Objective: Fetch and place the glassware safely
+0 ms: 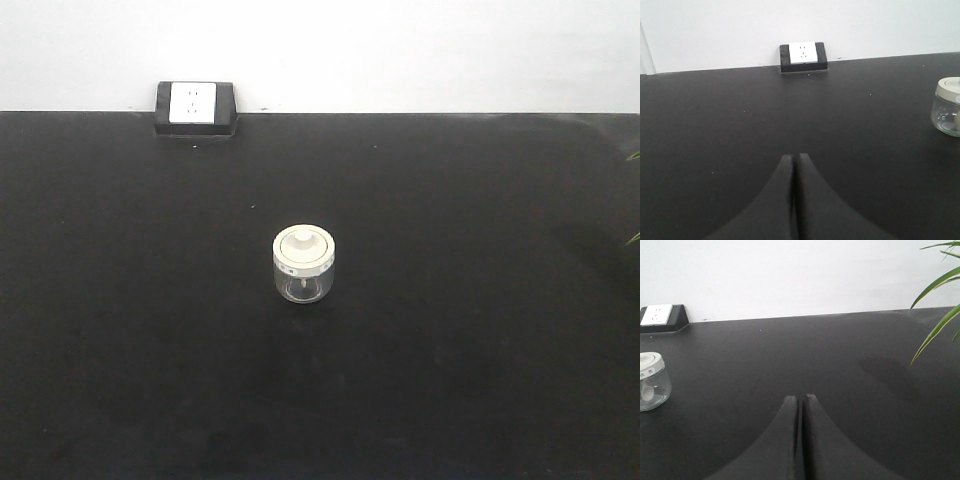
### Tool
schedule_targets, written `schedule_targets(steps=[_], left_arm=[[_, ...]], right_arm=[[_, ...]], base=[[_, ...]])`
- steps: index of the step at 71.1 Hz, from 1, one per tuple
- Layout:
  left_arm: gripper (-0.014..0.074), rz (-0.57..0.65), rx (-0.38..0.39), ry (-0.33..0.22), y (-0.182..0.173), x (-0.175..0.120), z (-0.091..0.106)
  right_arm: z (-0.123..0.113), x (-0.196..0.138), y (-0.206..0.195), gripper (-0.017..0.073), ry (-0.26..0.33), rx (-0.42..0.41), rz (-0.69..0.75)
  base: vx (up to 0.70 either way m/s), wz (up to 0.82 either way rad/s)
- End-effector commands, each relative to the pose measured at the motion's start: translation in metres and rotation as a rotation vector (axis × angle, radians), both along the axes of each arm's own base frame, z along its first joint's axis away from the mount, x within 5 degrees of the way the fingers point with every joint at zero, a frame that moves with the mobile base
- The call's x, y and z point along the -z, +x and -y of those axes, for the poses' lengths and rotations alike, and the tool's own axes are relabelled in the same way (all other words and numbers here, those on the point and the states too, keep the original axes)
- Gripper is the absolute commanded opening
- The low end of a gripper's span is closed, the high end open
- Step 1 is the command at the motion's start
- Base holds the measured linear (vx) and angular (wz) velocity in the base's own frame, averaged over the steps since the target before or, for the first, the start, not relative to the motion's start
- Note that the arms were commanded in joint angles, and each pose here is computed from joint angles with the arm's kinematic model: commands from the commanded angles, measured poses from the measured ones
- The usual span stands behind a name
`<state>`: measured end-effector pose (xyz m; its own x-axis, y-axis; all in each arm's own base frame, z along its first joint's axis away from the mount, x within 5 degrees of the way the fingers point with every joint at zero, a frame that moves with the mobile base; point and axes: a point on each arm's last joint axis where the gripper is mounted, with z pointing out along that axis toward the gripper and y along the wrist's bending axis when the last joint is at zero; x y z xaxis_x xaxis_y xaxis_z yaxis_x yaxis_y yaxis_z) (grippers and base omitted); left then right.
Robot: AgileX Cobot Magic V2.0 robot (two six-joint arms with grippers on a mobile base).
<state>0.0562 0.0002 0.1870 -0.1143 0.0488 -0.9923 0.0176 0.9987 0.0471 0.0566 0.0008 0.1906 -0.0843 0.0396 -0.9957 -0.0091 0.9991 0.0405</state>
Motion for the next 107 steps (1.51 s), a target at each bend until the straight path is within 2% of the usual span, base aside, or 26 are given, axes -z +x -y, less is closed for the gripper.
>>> schedule_targets(steps=[1, 107], left_arm=[[-0.0007, 0.055, 0.006, -0.017, 0.0006, 0.002, 0.0008], [-0.0007, 0.055, 0.006, -0.017, 0.0006, 0.002, 0.0008]], right_arm=[[0.0004, -0.0003, 0.0, -0.0003, -0.004, 0.006, 0.063], [0.0004, 0.0001, 0.0, -0.0003, -0.004, 0.006, 0.056]], base=[[0.0, 0.0], [0.0, 0.0]])
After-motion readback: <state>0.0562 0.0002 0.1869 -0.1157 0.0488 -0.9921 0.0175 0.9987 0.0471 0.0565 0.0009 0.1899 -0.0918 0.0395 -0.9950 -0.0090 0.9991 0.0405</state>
